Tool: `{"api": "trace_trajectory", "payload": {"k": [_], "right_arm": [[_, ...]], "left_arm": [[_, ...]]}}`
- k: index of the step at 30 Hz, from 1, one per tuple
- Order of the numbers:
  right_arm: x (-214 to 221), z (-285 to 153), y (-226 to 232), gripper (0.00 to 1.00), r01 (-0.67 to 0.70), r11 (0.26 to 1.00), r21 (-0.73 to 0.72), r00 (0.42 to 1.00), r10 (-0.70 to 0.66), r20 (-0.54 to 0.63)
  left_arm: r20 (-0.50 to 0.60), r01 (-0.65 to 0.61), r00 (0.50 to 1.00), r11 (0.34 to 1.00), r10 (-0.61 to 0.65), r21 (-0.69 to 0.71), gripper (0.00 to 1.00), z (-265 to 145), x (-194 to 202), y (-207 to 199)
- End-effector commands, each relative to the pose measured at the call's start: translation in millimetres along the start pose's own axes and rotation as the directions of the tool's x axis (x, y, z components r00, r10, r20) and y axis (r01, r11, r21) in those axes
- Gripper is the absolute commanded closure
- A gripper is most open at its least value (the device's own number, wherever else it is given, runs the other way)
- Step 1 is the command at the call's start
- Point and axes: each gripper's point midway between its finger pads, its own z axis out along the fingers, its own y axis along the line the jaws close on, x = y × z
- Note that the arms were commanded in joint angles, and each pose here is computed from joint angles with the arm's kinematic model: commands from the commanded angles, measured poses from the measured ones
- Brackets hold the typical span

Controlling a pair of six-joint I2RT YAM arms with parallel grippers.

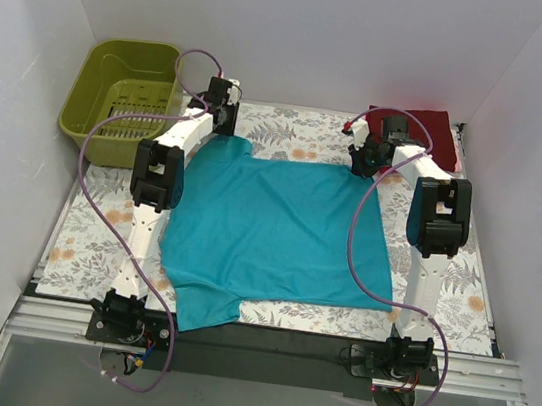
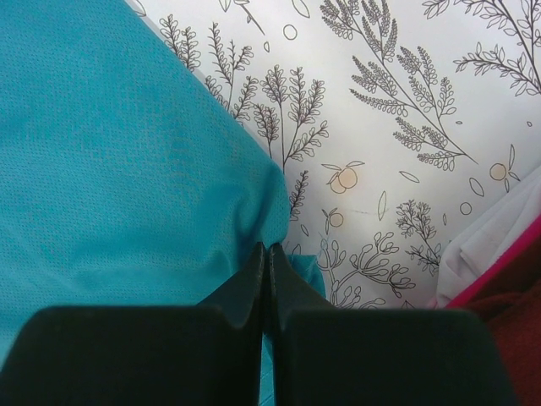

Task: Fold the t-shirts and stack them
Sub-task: Fold the tshirt

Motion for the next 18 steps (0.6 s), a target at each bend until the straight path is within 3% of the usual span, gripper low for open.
{"api": "trace_trajectory", "payload": {"k": [1, 6, 18], "right_arm": [[-29.7, -21.0, 1.1, 0.99, 0.052, 0.999, 0.011, 0.997, -0.052, 0.060], [-34.1, -29.2, -1.3, 0.99, 0.070, 0.997, 0.025, 0.995, -0.072, 0.066], [-59.2, -53.5, 1.4, 0.99, 0.105, 0.994, 0.043, 0.986, -0.110, 0.125]], "left_arm": [[-0.031, 0.005, 1.000, 1.000, -0.005, 0.013, 0.74, -9.1, 2.9, 1.8], [0.053, -0.009, 0.999, 0.999, 0.008, 0.031, 1.00, -28.3, -31.5, -0.9], [0.204, -0.076, 0.977, 0.992, 0.055, 0.100, 1.00, -92.6, -75.0, -10.2]]}}
